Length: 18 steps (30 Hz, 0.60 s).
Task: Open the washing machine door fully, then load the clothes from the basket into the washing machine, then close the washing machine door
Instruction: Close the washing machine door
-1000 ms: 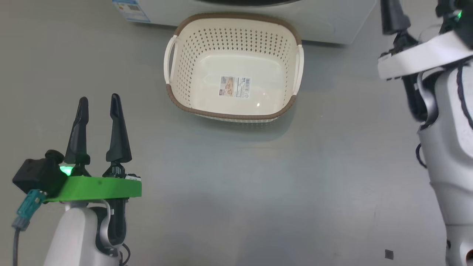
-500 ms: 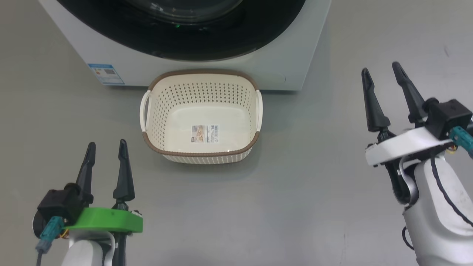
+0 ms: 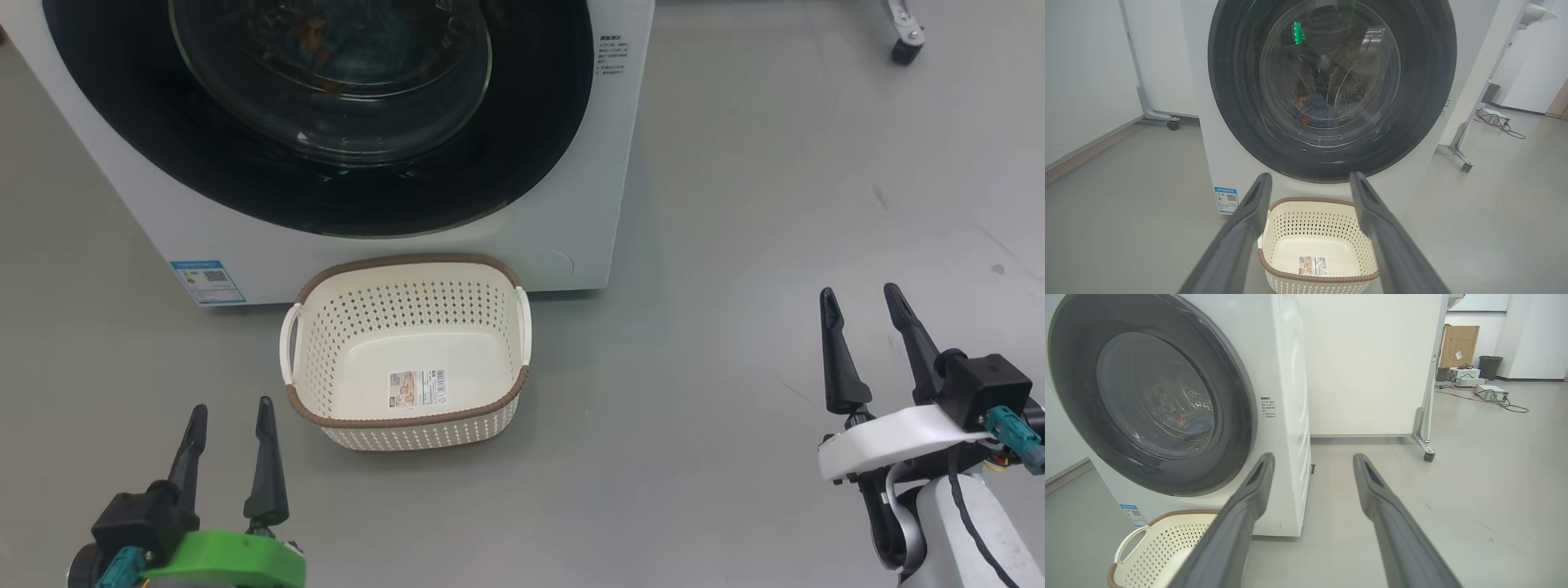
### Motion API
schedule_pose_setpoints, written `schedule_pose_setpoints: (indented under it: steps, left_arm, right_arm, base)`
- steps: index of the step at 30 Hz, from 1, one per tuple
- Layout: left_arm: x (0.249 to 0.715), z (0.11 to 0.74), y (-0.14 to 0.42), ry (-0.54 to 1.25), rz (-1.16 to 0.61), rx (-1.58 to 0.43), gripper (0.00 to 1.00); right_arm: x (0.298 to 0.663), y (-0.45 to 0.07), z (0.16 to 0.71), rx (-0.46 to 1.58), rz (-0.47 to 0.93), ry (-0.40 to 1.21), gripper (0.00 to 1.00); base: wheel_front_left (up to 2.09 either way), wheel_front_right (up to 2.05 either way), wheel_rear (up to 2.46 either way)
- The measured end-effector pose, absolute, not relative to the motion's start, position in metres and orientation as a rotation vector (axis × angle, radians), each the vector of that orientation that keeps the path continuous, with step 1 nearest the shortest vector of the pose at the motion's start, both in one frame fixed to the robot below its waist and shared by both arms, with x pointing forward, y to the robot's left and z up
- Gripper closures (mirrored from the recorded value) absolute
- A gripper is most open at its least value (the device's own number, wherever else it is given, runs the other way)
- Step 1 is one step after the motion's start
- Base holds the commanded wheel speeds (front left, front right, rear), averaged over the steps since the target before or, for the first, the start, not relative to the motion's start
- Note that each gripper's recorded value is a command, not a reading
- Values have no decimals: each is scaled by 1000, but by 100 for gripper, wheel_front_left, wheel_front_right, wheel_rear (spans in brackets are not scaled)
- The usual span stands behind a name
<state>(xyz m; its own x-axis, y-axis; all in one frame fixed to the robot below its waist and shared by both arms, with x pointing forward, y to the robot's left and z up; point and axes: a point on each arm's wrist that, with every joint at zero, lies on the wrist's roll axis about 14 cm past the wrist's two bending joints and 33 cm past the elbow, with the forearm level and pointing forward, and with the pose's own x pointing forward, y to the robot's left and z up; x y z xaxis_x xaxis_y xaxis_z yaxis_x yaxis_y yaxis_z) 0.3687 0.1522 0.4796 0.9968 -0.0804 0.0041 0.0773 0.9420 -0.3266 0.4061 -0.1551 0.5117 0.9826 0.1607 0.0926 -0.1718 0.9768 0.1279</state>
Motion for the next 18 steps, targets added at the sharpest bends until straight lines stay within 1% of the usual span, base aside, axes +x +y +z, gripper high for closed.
schedule_pose_setpoints:
  steps: [3,12,18]
  left_arm:
    - [366,481,150,7,-92,-321,0]
    - [364,487,147,-9,-104,-312,0]
    - [360,486,144,-6,-113,-311,0]
  right_arm:
    - [392,-166,512,140,129,-86,0]
    - [364,-183,504,136,63,-66,0]
    - [356,-190,503,144,32,-68,0]
  base:
    - [0,0,0]
    - [0,0,0]
    - [0,0,0]
